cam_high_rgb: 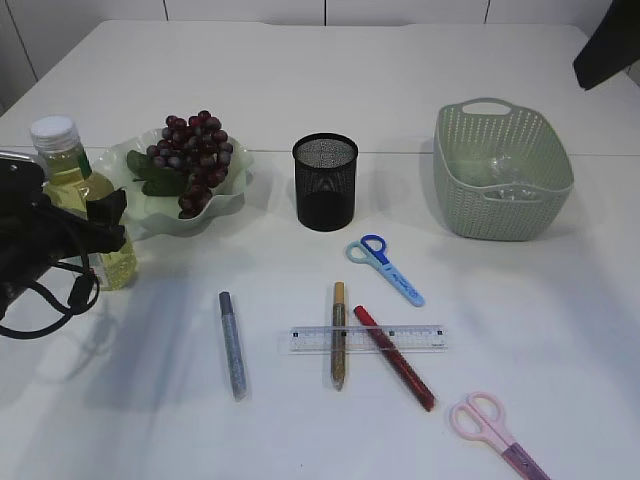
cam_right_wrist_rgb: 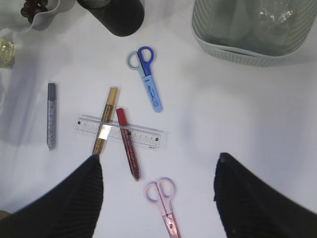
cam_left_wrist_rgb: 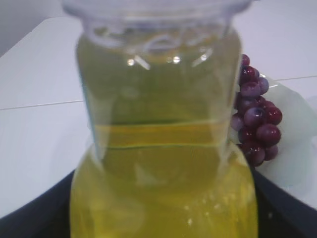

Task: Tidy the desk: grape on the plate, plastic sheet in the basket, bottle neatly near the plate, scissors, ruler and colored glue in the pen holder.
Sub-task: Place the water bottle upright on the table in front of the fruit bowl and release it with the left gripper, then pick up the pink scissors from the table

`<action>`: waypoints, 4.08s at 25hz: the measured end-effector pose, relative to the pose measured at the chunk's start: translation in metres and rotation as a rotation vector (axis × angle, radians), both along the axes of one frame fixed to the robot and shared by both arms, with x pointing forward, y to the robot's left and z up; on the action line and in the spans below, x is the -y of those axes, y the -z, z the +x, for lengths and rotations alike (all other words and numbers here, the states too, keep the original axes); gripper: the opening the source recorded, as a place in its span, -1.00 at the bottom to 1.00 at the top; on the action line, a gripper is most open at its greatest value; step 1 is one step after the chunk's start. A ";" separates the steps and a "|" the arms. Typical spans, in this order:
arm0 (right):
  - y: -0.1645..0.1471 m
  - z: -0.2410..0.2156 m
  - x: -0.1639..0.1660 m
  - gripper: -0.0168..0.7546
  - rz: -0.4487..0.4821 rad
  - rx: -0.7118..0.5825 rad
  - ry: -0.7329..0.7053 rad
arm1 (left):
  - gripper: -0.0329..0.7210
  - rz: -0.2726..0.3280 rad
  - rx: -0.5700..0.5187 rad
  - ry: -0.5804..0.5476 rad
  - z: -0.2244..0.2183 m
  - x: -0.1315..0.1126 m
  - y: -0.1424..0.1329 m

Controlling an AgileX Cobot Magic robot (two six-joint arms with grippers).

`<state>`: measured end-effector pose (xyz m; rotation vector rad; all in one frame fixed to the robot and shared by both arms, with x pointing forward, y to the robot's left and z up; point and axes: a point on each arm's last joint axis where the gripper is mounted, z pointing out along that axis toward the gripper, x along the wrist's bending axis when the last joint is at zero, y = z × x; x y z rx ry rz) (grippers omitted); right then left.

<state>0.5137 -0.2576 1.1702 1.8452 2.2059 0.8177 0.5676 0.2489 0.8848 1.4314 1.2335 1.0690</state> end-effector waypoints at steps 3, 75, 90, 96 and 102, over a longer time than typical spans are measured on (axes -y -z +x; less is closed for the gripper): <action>-0.004 -0.004 0.000 0.46 0.001 0.014 0.000 | 0.70 -0.004 0.020 -0.006 0.000 -0.001 -0.002; -0.024 -0.026 0.001 0.45 0.003 0.092 -0.013 | 0.55 -0.034 -0.277 0.055 -0.127 -0.015 -0.168; -0.008 -0.038 0.001 0.45 0.012 0.038 -0.007 | 0.34 -0.061 -0.538 0.149 -0.180 -0.014 -0.250; 0.017 -0.069 -0.004 0.45 0.023 -0.031 -0.034 | 0.34 -0.057 -0.586 0.171 -0.191 -0.014 -0.264; 0.053 -0.090 -0.025 0.45 0.018 -0.146 -0.160 | 0.33 -0.060 -0.560 0.179 -0.197 -0.014 -0.275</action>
